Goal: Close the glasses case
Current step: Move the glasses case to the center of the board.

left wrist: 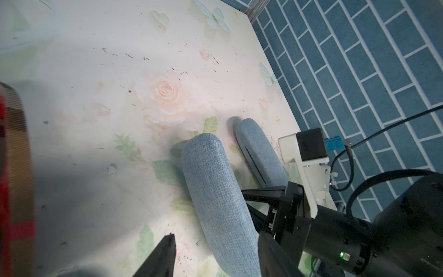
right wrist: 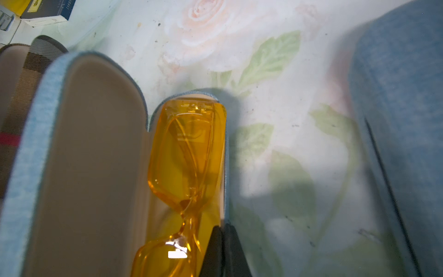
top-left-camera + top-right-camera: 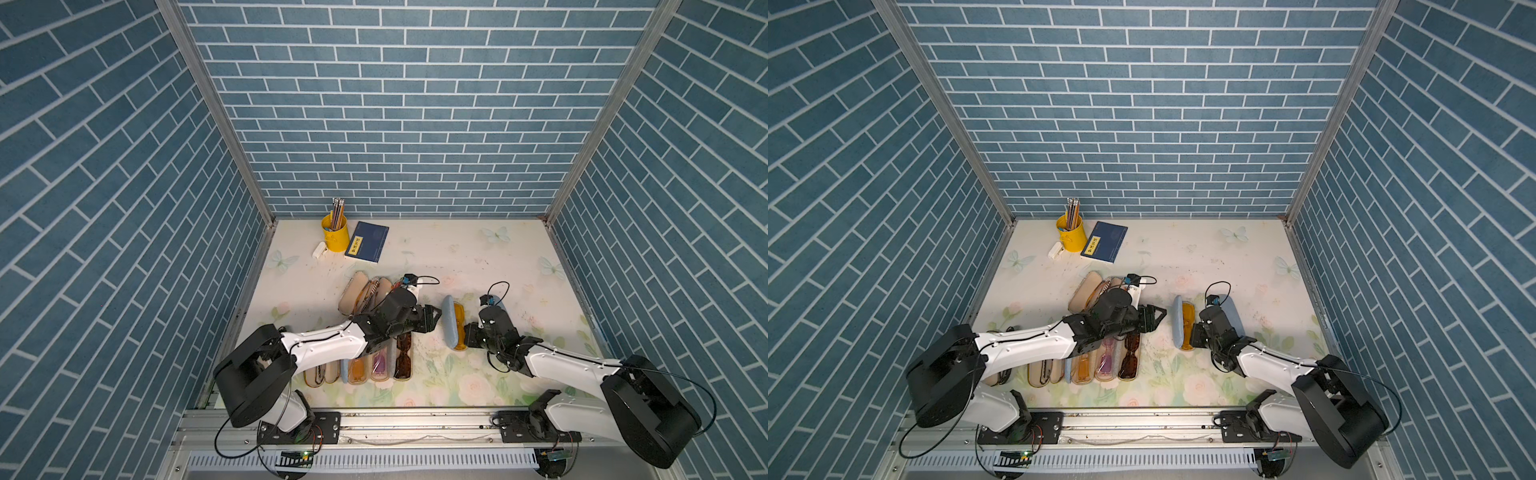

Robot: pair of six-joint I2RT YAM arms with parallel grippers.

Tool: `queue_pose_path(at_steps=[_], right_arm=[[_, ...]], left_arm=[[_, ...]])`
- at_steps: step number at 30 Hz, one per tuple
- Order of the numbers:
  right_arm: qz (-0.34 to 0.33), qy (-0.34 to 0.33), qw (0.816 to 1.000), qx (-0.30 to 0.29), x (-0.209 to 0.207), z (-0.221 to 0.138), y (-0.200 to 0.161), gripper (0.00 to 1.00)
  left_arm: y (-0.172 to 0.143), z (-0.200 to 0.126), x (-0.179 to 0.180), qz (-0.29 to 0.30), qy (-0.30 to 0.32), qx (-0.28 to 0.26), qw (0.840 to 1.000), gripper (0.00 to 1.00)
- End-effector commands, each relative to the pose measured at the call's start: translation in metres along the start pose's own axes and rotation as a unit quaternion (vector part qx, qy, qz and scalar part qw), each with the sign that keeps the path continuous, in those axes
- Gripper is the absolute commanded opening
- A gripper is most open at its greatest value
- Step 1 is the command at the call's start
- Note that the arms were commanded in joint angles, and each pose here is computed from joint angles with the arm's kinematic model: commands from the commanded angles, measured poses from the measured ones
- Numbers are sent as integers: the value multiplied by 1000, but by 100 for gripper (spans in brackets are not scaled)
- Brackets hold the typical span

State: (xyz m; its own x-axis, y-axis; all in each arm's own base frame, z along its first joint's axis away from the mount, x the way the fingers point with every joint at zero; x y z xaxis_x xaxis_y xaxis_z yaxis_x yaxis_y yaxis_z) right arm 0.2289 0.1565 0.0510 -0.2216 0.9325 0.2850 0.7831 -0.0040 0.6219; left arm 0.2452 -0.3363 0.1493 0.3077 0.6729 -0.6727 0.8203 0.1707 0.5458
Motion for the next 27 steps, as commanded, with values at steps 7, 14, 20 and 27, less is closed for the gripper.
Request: queue_pose_path(at_steps=[7, 14, 20, 27], right_arm=[[14, -34, 999, 19, -20, -6, -16, 6], [20, -39, 999, 14, -26, -11, -20, 5], [22, -44, 999, 13, -30, -14, -23, 5], [25, -46, 999, 8, -33, -17, -24, 5]], left_arm=[[-2, 25, -22, -7, -34, 12, 999, 57], [-6, 35, -29, -7, -38, 20, 999, 56], [-10, 41, -32, -9, -42, 26, 999, 54], [-16, 52, -39, -4, -45, 38, 998, 53]])
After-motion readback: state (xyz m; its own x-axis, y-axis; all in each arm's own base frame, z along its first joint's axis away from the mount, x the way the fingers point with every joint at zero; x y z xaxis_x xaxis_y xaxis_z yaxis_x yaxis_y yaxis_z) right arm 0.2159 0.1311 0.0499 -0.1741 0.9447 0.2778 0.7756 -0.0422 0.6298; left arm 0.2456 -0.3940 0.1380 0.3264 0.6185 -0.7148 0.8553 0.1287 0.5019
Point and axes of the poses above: each gripper's point midway between its finger pads, its own z axis out along the fingers, its own x axis along the line the jaws close on, y = z × x, the point moved 3 cm from there along -z, back along the fingers, and after that the axes turned 7 degrees about -z, right-handed, at the moved point
